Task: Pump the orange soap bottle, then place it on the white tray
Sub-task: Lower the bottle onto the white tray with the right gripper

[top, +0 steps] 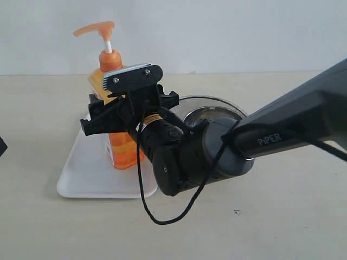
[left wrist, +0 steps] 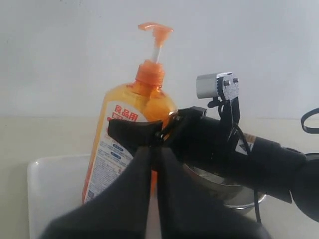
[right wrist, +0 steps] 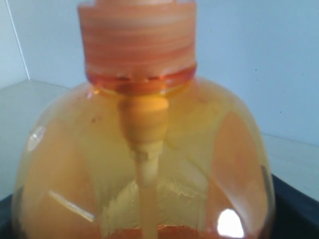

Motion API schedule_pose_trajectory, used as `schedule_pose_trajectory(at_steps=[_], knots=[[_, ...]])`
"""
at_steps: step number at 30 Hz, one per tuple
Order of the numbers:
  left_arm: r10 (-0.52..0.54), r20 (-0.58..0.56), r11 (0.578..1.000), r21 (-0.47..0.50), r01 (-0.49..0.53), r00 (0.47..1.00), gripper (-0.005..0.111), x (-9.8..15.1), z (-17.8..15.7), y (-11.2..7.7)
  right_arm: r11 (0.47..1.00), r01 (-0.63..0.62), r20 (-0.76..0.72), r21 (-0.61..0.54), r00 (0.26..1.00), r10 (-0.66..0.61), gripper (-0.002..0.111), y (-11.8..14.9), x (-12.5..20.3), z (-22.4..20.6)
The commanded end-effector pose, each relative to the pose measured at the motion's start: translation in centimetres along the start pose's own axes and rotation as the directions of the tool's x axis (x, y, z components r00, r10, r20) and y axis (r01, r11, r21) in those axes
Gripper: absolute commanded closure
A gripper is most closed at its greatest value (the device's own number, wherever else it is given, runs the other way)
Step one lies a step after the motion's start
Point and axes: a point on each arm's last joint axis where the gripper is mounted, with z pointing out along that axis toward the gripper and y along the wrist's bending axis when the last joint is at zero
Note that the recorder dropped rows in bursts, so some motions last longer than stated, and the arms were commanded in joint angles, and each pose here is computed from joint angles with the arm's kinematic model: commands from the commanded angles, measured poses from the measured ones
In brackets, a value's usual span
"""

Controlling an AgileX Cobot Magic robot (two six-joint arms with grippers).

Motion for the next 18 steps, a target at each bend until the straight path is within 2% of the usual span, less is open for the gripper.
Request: schedule_pose_trajectory(at_steps=[1,5,13,16,18], knots=[[-0.003,0.033,1.0,0.006,0.003,0.999,0.102,-0.2,-0.3,-0.1,1.0,-0.003,0.018,0.012,1.0,0.002,0.031,-0.1,-0.7,-0.1],[0.001,0.06,1.0,0.01,-0.001,0.998,0.102,-0.5,-0.6,-0.1,0.999,0.051,0.019,0.014,0.999,-0.051,0.031,-0.1,-0.7,-0.1],[0.001,0.026,1.0,-0.005,-0.001,1.0,0.102,-0.2,-0.6,0.0,0.999,-0.001,0.006,0.032,1.0,0.001,0.031,-0.3,-2.6,-0.6],[-0.001,0.027,1.0,-0.004,0.001,1.0,0.102,-0.2,-0.6,0.0,0.998,0.026,-0.047,0.061,0.999,-0.023,0.004,-0.6,-2.3,-0.7],[-0.001,0.022,1.0,-0.007,0.001,1.0,0.102,-0.2,-0.6,0.0,0.998,0.02,-0.078,0.062,0.997,-0.015,0.003,-0.6,-2.0,-0.7]])
